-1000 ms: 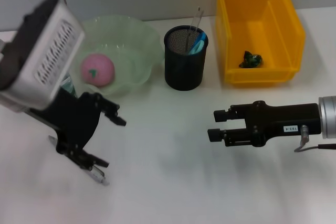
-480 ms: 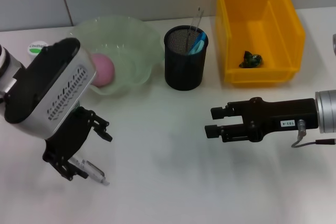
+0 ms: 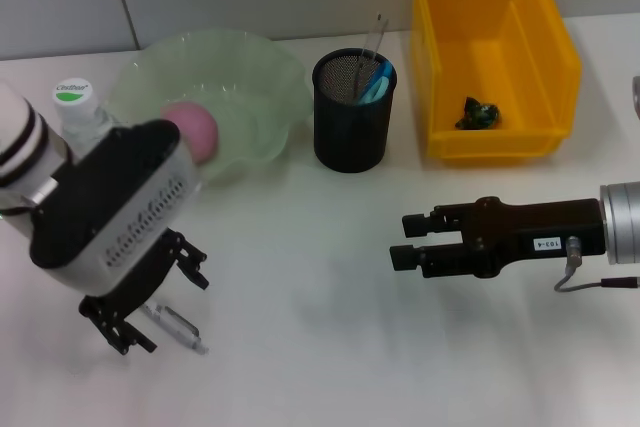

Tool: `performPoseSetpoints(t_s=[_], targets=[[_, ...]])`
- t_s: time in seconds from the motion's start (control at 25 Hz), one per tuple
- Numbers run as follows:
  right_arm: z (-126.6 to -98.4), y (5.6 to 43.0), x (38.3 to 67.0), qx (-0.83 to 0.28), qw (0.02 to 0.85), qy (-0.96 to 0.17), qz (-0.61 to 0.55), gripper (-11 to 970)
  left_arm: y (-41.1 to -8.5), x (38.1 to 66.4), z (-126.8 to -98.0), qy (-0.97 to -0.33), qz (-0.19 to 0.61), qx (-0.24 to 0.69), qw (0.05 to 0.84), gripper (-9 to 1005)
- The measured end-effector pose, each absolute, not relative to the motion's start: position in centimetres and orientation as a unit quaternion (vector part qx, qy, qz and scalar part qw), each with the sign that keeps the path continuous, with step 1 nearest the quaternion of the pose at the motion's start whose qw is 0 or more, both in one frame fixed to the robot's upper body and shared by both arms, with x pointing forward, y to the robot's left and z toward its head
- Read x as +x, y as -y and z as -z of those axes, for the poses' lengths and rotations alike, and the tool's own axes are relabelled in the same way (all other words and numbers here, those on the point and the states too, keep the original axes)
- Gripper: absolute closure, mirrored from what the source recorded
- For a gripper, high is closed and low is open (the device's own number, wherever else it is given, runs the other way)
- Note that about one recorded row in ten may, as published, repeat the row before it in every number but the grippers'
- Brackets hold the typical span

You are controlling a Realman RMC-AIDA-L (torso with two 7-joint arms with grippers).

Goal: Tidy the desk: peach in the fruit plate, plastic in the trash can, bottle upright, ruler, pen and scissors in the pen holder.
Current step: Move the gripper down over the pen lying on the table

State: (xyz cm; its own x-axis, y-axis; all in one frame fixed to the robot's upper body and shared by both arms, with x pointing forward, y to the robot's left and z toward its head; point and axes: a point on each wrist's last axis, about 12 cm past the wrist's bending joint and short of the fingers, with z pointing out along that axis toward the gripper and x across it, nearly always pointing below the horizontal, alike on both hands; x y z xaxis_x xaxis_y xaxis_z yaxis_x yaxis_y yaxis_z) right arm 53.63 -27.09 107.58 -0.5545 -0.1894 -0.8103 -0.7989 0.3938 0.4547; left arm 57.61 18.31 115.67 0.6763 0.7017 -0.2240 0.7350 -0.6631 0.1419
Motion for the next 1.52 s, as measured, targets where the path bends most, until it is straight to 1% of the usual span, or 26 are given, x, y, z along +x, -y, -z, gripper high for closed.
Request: performPoseSetpoints(t_s=[0.32,0.56,0.88,1.52], targets=[[-107.6,27.1,53.7,-0.326,0.343,-0.761,-0.443,299,-17.1,57.1,-114.5,-0.372,0.061,0.923,0.081,181],[-107.8,27.2,53.9,-0.328,0.343,-0.761,-0.442,299,-16.4,56.8,-114.3,-0.363,0.054,0.928,0.062,182],[-107.9,27.1,54.1,-0.330,0.344,-0.761,-0.441,300,-15.8,57.2,-114.6,-0.357,0.042,0.932,0.051,184],[-108.1,27.0,54.3,-0.335,0.342,-0.761,-0.439,301,-15.2,58.0,-113.8,-0.359,0.040,0.932,0.025,212]])
